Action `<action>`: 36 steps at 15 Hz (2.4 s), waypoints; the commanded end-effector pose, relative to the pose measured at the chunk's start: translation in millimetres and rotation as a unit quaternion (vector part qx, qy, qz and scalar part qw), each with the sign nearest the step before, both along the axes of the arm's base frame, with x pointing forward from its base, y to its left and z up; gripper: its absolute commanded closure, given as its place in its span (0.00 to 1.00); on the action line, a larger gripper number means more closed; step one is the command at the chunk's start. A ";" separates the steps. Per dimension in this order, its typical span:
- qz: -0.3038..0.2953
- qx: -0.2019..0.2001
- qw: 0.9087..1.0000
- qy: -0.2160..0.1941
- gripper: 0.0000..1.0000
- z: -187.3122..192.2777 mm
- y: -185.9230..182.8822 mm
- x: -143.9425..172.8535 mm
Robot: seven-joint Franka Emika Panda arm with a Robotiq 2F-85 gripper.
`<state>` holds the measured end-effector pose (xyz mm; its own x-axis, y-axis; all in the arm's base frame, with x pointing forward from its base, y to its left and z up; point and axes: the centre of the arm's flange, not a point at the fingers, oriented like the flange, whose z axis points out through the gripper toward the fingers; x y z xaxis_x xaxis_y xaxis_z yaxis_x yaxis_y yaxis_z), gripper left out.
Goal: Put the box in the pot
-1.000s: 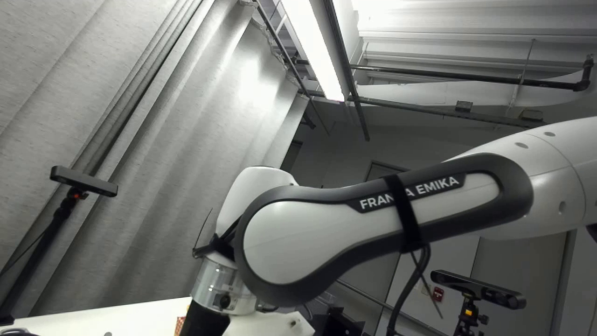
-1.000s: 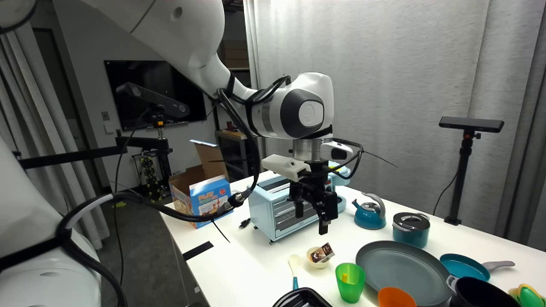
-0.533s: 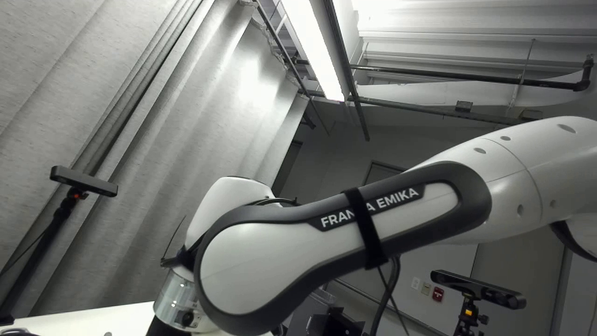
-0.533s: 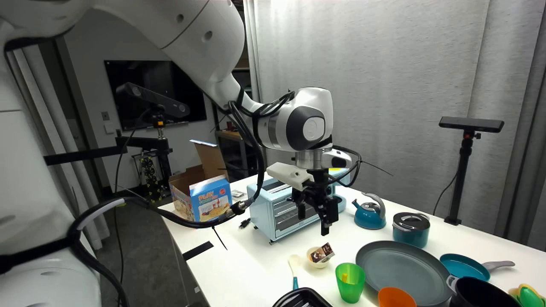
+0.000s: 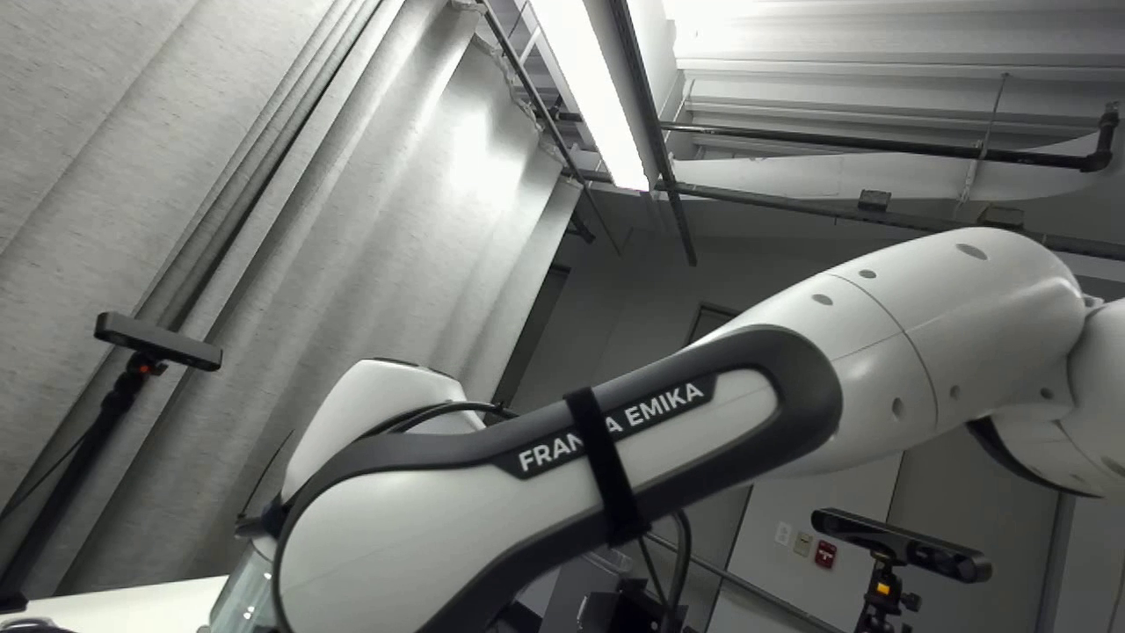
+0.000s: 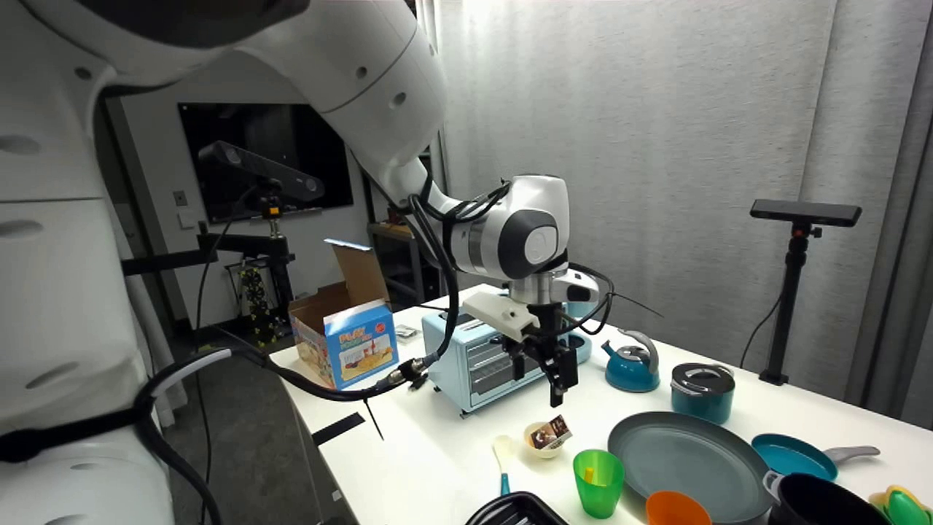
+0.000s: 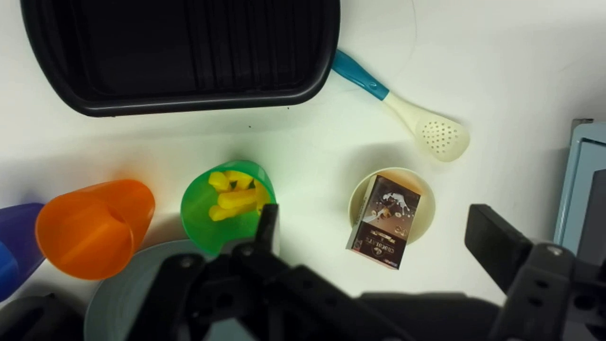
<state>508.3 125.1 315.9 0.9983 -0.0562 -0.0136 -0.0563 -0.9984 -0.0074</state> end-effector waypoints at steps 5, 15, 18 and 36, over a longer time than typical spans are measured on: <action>-0.022 -0.013 1.000 -0.017 0.00 -27.4 9.1 37.0; -0.054 -0.010 0.998 -0.011 0.00 -68.2 4.2 69.3; -0.062 -0.009 0.998 -0.001 0.00 -83.6 6.5 72.7; -0.129 0.056 0.990 -0.001 0.00 -125.5 25.5 93.2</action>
<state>593.4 147.0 196.8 0.9636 -0.2639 -0.0421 -0.2665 -0.9607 -0.0782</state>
